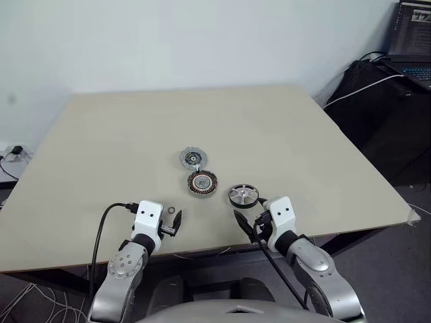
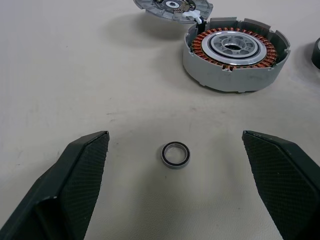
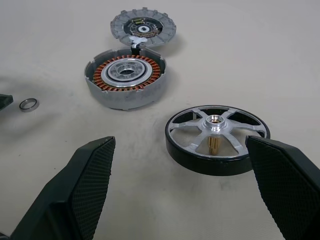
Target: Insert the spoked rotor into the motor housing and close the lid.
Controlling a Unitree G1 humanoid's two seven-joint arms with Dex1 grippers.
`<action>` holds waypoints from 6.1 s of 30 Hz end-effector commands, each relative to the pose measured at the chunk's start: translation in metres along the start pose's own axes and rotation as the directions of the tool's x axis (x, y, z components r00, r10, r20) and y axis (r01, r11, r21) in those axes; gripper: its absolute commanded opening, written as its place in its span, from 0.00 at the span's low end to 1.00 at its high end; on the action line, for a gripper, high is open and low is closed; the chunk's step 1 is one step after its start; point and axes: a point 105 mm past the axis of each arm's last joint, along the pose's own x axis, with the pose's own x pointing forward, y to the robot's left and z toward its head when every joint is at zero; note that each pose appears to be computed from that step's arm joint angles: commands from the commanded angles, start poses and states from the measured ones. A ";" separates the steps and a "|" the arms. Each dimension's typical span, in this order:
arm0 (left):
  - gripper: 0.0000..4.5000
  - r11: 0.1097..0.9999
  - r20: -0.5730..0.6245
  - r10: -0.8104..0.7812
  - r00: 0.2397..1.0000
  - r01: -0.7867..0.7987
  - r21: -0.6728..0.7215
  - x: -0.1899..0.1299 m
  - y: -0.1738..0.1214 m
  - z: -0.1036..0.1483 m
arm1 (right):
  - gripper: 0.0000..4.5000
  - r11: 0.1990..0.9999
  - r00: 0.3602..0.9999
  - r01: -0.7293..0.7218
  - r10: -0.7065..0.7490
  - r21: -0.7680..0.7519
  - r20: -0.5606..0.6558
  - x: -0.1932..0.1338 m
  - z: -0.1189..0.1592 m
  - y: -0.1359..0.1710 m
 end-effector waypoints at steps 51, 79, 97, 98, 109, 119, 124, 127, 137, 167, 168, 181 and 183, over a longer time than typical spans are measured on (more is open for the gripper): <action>0.15 0.999 -0.162 -0.028 0.986 0.020 -0.048 0.026 -0.003 -0.032 | 1.00 1.000 0.998 0.015 -0.015 -0.005 0.058 0.004 0.011 0.001; 0.15 0.974 0.141 -0.227 0.964 0.224 0.034 0.096 -0.059 0.083 | 1.00 1.000 0.997 0.013 -0.013 -0.006 0.074 0.009 0.015 0.003; 0.15 0.983 0.069 -0.181 0.981 0.180 0.024 0.126 -0.065 0.063 | 1.00 1.000 0.995 0.025 -0.025 0.001 0.091 0.009 0.018 0.004; 0.15 0.983 0.067 -0.181 0.981 0.180 0.018 0.127 -0.065 0.062 | 1.00 1.000 0.995 0.025 -0.025 0.001 0.092 0.009 0.018 0.005; 0.74 0.988 0.137 -0.153 0.979 0.151 0.023 0.123 -0.061 0.073 | 1.00 1.000 0.995 0.025 -0.025 0.000 0.095 0.009 0.020 0.005; 0.38 0.990 0.295 -0.113 0.949 0.133 -0.048 0.080 -0.036 0.094 | 0.71 1.000 0.993 -0.007 0.007 -0.001 0.120 0.017 0.030 0.009; 0.01 0.994 0.334 0.002 0.943 0.036 -0.107 0.051 -0.006 0.088 | 0.35 1.000 0.998 0.001 0.000 -0.012 0.059 0.037 0.031 0.012; 0.00 0.995 0.329 0.044 0.943 -0.010 -0.104 0.038 0.005 0.079 | 0.13 0.999 1.000 -0.021 0.022 -0.045 0.020 0.050 0.033 0.019; 0.00 0.998 0.295 0.064 0.953 -0.063 -0.012 0.000 0.006 0.035 | 0.00 0.980 0.992 -0.111 0.100 -0.162 -0.078 0.095 0.035 0.042; 0.00 0.993 0.264 -0.108 0.959 0.114 -0.007 -0.003 -0.035 0.038 | 0.00 0.966 0.992 -0.091 0.065 -0.241 -0.112 0.146 0.040 0.033; 0.00 0.994 0.264 -0.107 0.959 0.113 -0.007 -0.003 -0.035 0.038 | 0.00 0.966 0.991 -0.093 0.067 -0.242 -0.112 0.146 0.040 0.034; 0.00 0.993 0.259 -0.109 0.960 0.117 -0.016 -0.002 -0.037 0.037 | 0.00 0.953 0.980 -0.190 0.169 -0.237 -0.105 0.146 0.042 0.051; 0.00 0.993 0.258 -0.110 0.960 0.118 -0.015 -0.002 -0.036 0.037 | 0.00 0.952 0.978 -0.201 0.183 -0.232 -0.095 0.145 0.043 0.054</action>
